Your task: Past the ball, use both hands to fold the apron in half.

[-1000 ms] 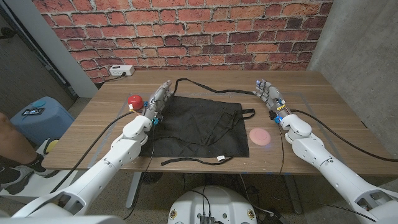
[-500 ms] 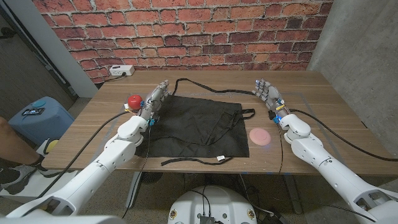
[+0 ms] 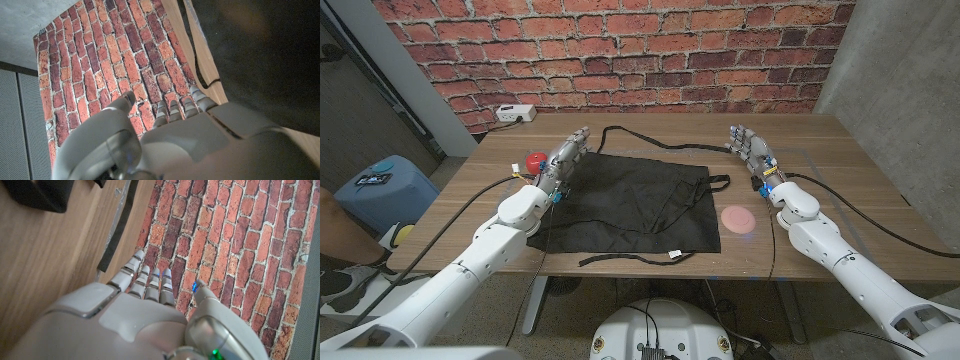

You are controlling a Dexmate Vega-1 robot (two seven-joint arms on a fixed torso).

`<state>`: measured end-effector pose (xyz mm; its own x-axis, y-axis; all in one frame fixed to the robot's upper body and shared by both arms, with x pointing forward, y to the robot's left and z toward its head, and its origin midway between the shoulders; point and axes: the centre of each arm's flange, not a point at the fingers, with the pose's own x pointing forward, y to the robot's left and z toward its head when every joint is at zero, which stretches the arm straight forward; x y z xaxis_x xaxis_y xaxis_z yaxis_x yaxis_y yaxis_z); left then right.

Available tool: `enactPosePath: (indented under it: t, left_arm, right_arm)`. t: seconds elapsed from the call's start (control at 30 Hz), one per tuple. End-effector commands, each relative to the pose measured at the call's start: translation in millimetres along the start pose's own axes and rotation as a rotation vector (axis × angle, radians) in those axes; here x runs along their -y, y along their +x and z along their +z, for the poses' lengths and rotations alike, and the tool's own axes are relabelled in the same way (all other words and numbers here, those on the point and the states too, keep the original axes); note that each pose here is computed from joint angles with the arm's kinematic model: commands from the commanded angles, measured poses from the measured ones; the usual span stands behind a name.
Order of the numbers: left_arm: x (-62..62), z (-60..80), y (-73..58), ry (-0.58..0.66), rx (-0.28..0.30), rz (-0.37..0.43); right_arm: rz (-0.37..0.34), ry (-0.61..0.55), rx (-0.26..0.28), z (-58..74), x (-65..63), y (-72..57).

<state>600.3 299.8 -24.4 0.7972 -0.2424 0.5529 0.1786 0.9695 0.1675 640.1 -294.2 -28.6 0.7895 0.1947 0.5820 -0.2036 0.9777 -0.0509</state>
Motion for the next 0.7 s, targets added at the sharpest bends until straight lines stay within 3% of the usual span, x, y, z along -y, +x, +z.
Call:
enactPosePath:
  t: [0.03,0.3,0.7]
  left_arm:
    - [-12.2,16.6,-21.3,0.076,-0.013,-0.046]
    - [-22.2,22.1,-40.2,0.114,-0.037,-0.029]
    - [-25.5,35.9,-53.3,0.228,-0.056,-0.069]
  right_arm:
    - [0.017,-0.011,0.001,1.9,-5.6,3.6]
    - [0.028,-0.008,-0.003,-0.6,-9.4,6.3]
    - [0.035,-0.002,-0.006,-3.6,-9.9,6.8]
